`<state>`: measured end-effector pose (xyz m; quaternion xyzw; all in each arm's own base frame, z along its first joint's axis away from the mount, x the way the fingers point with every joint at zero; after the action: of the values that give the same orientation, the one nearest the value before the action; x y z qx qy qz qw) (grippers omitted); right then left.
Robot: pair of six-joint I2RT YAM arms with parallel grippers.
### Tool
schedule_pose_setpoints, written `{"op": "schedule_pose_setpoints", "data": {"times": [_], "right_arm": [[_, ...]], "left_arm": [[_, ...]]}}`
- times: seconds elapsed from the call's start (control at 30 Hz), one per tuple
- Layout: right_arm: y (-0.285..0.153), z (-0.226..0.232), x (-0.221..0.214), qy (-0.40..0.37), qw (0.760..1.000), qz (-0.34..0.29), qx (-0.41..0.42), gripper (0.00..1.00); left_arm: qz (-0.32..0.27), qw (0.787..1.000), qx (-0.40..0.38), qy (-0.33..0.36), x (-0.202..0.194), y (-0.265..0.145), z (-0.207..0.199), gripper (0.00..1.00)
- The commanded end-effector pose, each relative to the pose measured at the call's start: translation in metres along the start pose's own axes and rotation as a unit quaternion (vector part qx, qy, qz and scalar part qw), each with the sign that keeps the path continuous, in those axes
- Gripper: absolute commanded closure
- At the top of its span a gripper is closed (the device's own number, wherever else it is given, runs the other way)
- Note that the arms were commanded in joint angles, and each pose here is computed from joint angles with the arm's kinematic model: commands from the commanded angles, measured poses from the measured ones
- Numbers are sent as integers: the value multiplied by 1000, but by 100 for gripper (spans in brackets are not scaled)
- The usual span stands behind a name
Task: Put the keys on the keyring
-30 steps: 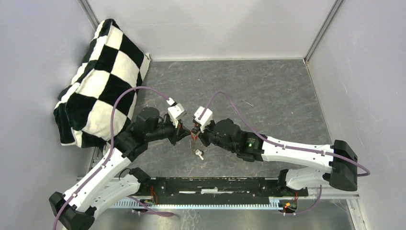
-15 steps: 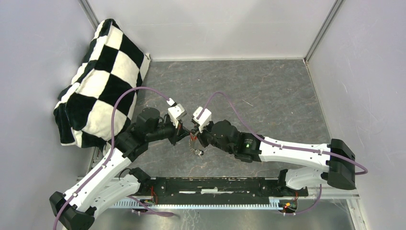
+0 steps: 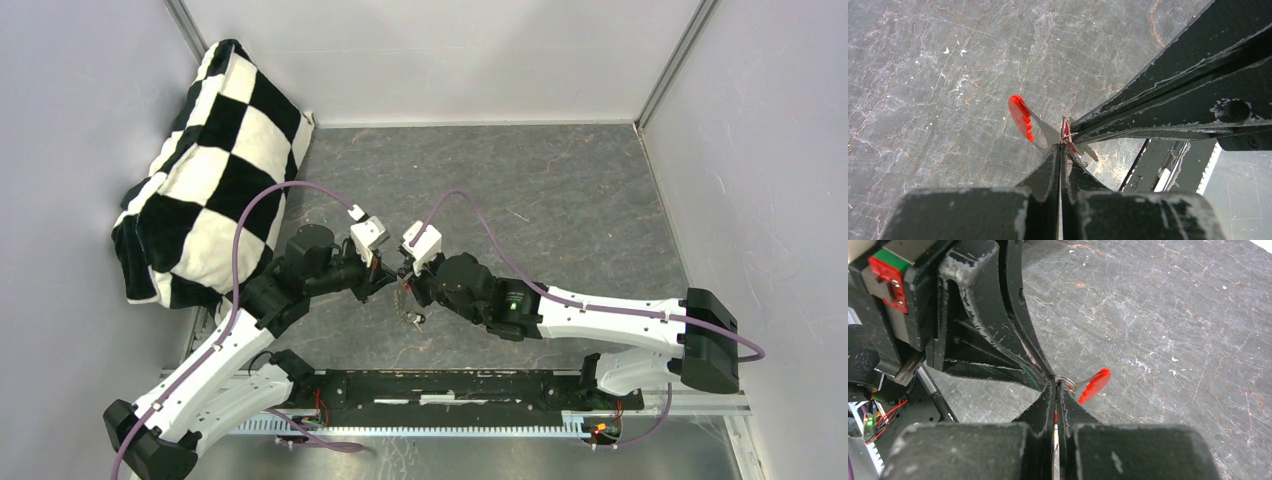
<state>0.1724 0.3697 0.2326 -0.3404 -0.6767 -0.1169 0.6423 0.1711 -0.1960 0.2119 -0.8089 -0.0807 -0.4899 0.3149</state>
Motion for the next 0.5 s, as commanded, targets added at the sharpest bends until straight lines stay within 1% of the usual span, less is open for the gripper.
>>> {"op": "schedule_pose_setpoints", "data": {"times": [0.0, 0.47], "right_arm": [[-1, -11, 24, 30, 998, -30, -40, 100], [-3, -14, 22, 39, 998, -24, -49, 100]], "left_arm": [[-32, 999, -20, 1, 15, -1, -8, 98], [-43, 998, -25, 44, 16, -6, -9, 98]]}}
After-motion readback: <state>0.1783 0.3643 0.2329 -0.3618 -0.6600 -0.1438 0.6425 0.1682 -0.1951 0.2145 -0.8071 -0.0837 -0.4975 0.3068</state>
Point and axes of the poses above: each gripper's point midway between its finger pads, its own y axis out along the fingers, its own z axis along the line the jaws close on, x = y × z, the point moved 2 cm from there along -y, back along the fingers, and after that the axes turned 10 degrees about -y, right-handed, at the moved point
